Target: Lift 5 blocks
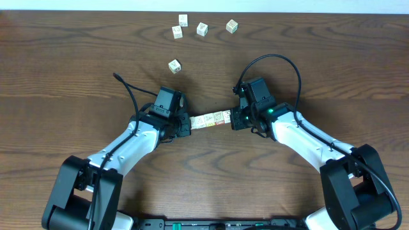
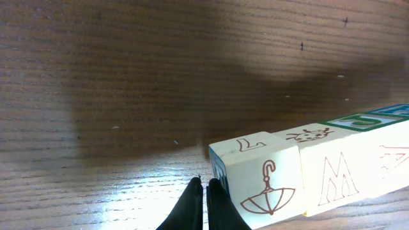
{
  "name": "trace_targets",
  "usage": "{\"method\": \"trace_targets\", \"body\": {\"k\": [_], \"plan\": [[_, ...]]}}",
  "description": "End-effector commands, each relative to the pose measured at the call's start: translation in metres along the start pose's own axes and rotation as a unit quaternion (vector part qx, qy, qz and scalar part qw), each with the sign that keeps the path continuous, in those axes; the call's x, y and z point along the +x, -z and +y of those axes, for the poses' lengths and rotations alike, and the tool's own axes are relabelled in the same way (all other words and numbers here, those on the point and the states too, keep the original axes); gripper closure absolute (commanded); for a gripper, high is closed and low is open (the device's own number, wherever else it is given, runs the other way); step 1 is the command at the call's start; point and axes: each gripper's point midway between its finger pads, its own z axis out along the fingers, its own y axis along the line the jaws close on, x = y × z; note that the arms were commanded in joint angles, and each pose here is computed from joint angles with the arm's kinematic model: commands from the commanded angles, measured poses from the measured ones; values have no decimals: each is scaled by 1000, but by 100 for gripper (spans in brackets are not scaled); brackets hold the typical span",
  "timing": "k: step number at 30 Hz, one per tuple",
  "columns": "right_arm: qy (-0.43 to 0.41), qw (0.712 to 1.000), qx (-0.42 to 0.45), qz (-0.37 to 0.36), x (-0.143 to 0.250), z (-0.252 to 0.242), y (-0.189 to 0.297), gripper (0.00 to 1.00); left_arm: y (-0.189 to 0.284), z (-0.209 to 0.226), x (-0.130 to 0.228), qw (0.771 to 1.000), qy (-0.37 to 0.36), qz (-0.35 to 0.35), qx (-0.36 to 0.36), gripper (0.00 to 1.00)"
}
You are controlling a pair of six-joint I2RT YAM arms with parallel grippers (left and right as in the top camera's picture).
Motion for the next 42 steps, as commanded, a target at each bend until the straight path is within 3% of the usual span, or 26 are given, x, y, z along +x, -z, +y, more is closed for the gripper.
{"method": "trace_targets", "body": {"k": [1, 42], "plan": [[45, 988, -143, 27, 14, 73, 11, 99, 23, -72, -11, 990, -43, 0, 137, 93], [59, 988, -145, 8, 9, 81, 32, 99, 54, -95, -33, 983, -60, -40, 172, 93]]}}
